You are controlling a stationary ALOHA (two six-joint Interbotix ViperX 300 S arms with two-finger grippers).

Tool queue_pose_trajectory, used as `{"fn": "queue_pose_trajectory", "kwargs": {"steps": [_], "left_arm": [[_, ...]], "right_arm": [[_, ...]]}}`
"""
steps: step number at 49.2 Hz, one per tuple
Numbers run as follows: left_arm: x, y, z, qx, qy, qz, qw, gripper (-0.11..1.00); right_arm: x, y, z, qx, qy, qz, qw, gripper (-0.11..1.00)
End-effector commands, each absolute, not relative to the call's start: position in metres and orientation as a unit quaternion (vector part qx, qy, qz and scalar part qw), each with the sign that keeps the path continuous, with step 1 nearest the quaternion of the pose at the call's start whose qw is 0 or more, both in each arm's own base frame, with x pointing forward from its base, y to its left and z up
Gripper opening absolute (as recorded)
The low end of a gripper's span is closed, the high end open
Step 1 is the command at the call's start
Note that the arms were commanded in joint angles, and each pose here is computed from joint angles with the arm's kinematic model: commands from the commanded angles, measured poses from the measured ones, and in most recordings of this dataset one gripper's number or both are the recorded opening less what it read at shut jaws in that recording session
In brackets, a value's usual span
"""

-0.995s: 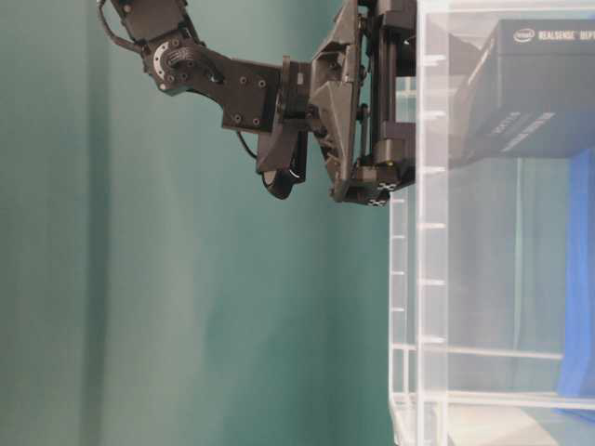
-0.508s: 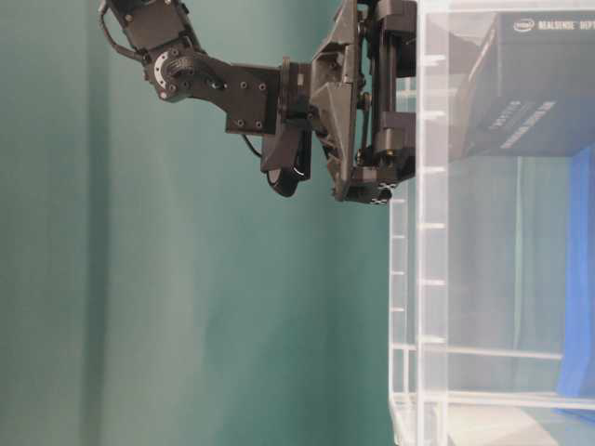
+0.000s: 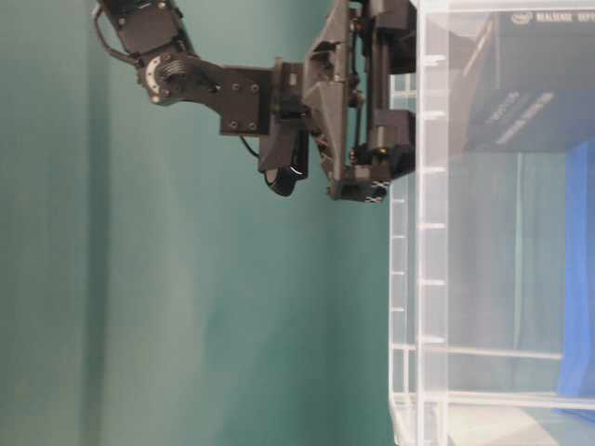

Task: Take the box out of the case with the right arm.
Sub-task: 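Lift the right black box upward out of the case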

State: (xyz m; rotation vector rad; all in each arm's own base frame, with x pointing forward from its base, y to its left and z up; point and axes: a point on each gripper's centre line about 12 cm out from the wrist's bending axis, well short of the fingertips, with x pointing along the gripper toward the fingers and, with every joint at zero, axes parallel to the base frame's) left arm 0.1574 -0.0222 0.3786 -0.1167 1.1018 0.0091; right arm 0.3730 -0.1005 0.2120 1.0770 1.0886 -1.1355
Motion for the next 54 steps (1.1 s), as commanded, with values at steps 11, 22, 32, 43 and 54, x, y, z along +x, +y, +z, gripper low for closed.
{"fn": "queue_pose_trajectory", "kwargs": {"steps": [11, 22, 32, 43, 54], "left_arm": [[0.159, -0.023, 0.382, -0.053, 0.517, 0.002, 0.854, 0.00], [0.159, -0.023, 0.382, -0.053, 0.517, 0.002, 0.854, 0.00], [0.159, -0.023, 0.382, -0.053, 0.517, 0.002, 0.854, 0.00], [0.159, -0.023, 0.382, -0.053, 0.517, 0.002, 0.854, 0.00], [0.159, -0.023, 0.382, -0.053, 0.518, 0.003, 0.854, 0.00]], "right_arm": [[0.365, -0.101, 0.292, 0.461, 0.424, -0.482, 0.612, 0.67], [0.355, -0.103, 0.337, 0.444, 0.413, -0.503, 0.616, 0.67], [0.354, -0.101, 0.364, 0.437, 0.402, -0.508, 0.624, 0.67], [0.353, -0.098, 0.390, 0.431, 0.386, -0.513, 0.635, 0.67], [0.348, -0.093, 0.412, 0.422, 0.374, -0.521, 0.641, 0.67]]}}
